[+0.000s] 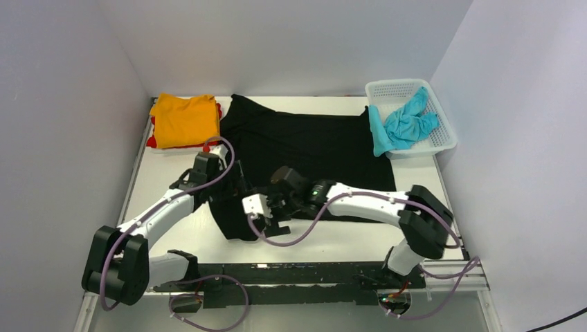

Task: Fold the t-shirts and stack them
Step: Flatten out the tshirt

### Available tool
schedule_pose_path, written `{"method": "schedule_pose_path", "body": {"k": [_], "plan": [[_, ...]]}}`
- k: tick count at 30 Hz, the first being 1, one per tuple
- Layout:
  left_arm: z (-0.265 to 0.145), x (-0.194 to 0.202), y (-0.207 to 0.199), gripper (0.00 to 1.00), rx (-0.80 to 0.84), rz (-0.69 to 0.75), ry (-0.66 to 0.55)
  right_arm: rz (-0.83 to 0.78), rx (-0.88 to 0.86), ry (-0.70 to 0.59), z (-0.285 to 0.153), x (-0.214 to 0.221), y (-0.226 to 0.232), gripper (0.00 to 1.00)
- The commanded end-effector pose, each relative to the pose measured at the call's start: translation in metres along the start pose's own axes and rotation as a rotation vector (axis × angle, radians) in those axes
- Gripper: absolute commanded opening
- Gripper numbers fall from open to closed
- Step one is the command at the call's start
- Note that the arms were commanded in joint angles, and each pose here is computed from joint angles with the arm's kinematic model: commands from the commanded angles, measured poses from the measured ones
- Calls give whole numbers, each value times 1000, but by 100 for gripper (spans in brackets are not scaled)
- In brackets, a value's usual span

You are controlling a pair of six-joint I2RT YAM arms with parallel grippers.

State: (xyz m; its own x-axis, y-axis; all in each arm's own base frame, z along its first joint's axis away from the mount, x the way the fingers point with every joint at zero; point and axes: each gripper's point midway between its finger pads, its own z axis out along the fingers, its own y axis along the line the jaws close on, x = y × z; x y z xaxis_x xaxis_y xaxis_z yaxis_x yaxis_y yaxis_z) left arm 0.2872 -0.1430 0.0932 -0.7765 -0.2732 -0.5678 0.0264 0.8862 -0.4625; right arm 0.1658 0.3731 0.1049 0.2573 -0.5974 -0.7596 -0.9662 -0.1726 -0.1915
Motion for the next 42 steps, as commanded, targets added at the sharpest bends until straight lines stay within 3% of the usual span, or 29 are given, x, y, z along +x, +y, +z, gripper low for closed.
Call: {"method": "schedule_pose_path", "body": {"k": [1,7,12,14,15,17,18,25,30,35,36,39,42], "plan": [[5,-4,11,99,-3,-116,-74,-348,-201,12,24,-14,15,98],[25,13,25,99,11,-182,4,-407,-325,88,52,-3,19,92],[32,25,47,99,-89,-202,47,-421,-396,139,67,7,24,83],[32,27,51,99,-106,-207,46,-413,-412,163,74,12,24,73],[32,28,54,99,-117,-207,46,-402,-421,180,75,17,25,62],[33,28,57,100,-135,-205,50,-391,-429,208,75,24,29,32],[33,29,59,99,-143,-206,52,-400,-428,210,73,24,33,22],[38,32,69,99,-199,-211,75,-420,-378,115,52,-2,47,3],[38,34,75,99,-240,-207,97,-427,-328,-26,24,-30,58,4],[31,37,75,99,-250,-195,123,-375,-283,-5,17,-15,61,11],[29,38,75,99,-255,-188,129,-355,-286,13,18,-10,63,18],[25,39,74,99,-250,-174,133,-304,-277,50,18,1,66,55],[23,35,70,99,-230,-160,132,-289,-208,35,13,-3,58,75]]}}
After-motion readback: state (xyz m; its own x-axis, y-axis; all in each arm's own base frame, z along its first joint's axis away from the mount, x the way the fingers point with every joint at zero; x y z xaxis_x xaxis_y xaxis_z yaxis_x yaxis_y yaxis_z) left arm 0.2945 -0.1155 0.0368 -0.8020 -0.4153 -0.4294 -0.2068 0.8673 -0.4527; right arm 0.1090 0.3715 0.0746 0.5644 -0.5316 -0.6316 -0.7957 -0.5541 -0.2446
